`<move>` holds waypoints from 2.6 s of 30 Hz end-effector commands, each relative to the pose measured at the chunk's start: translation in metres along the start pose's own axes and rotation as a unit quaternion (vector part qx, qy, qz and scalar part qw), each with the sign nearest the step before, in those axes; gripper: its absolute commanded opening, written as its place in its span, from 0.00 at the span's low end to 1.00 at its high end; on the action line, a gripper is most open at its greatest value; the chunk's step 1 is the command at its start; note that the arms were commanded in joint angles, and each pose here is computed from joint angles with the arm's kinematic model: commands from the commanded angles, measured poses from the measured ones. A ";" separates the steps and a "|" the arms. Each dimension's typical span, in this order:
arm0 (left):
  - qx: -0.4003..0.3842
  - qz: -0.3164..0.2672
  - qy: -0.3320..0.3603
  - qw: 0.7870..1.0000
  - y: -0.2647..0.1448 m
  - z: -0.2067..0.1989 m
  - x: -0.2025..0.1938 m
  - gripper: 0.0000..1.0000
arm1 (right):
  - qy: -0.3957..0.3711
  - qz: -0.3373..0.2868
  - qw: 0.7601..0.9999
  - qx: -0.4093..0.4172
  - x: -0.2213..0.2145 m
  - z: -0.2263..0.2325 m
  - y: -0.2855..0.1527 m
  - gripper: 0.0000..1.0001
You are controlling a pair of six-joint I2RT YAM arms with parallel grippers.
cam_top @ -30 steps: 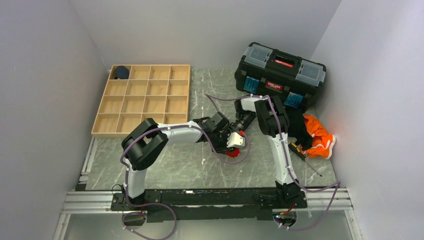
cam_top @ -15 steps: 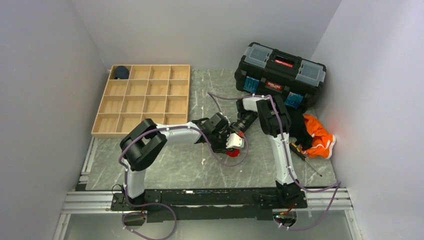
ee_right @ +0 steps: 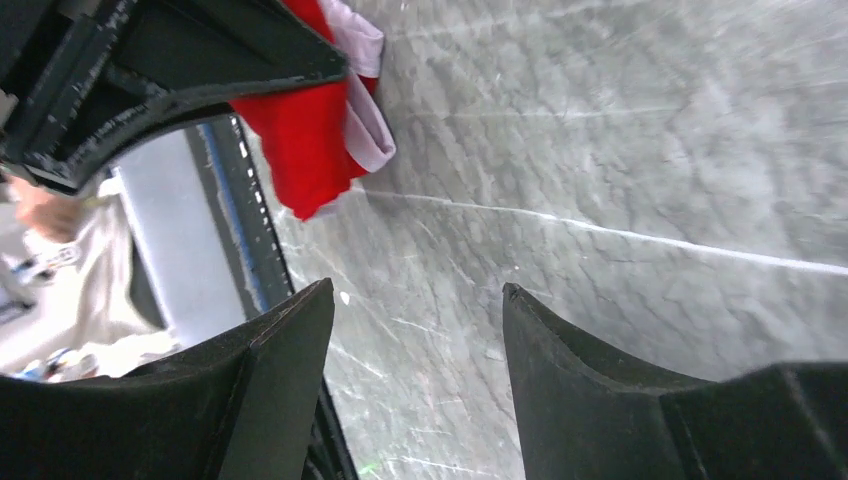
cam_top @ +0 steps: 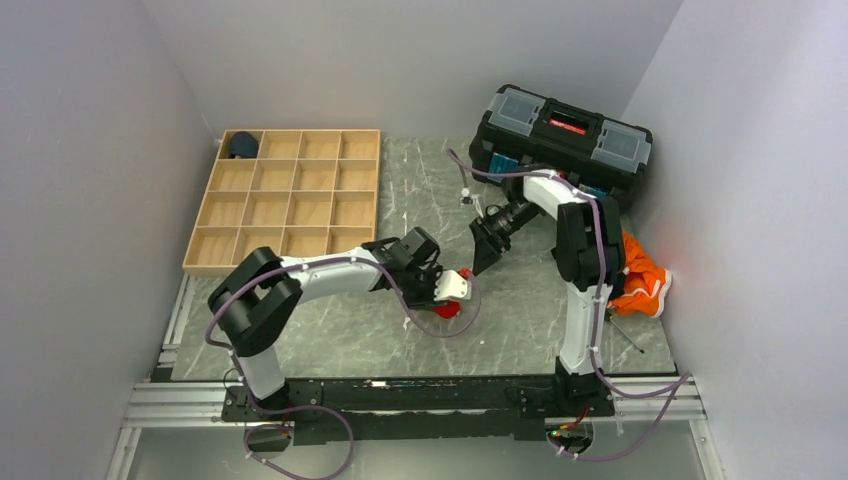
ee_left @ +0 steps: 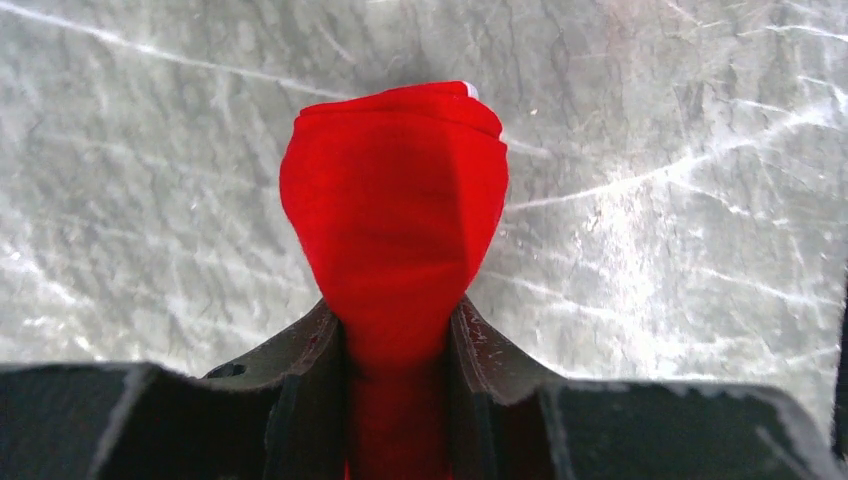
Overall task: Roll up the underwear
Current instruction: Pick up the underwear from the center of the board, then move the storage box to the center of the board.
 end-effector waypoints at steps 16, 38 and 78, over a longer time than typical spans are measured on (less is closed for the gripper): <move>0.199 -0.092 -0.171 0.961 -0.208 0.092 -0.018 0.00 | -0.167 -0.143 0.959 -0.181 0.107 0.044 -0.037 0.62; 0.455 -0.003 -0.390 0.800 -0.390 0.078 -0.187 0.00 | -0.112 -0.206 0.939 -0.251 0.247 0.053 0.098 0.62; 0.515 0.082 -0.224 0.824 -0.392 0.148 -0.218 0.00 | -0.067 -0.138 0.935 -0.320 0.123 0.013 0.110 0.13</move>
Point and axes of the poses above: each gripper's point midway between its finger pads, its own y axis out along the fingers, its own z axis along the line the jaws close on, x = y × z, the point moved 2 cm from there along -y, back along the fingers, and after that the axes turned 5 degrees about y, right-handed, at the moved point
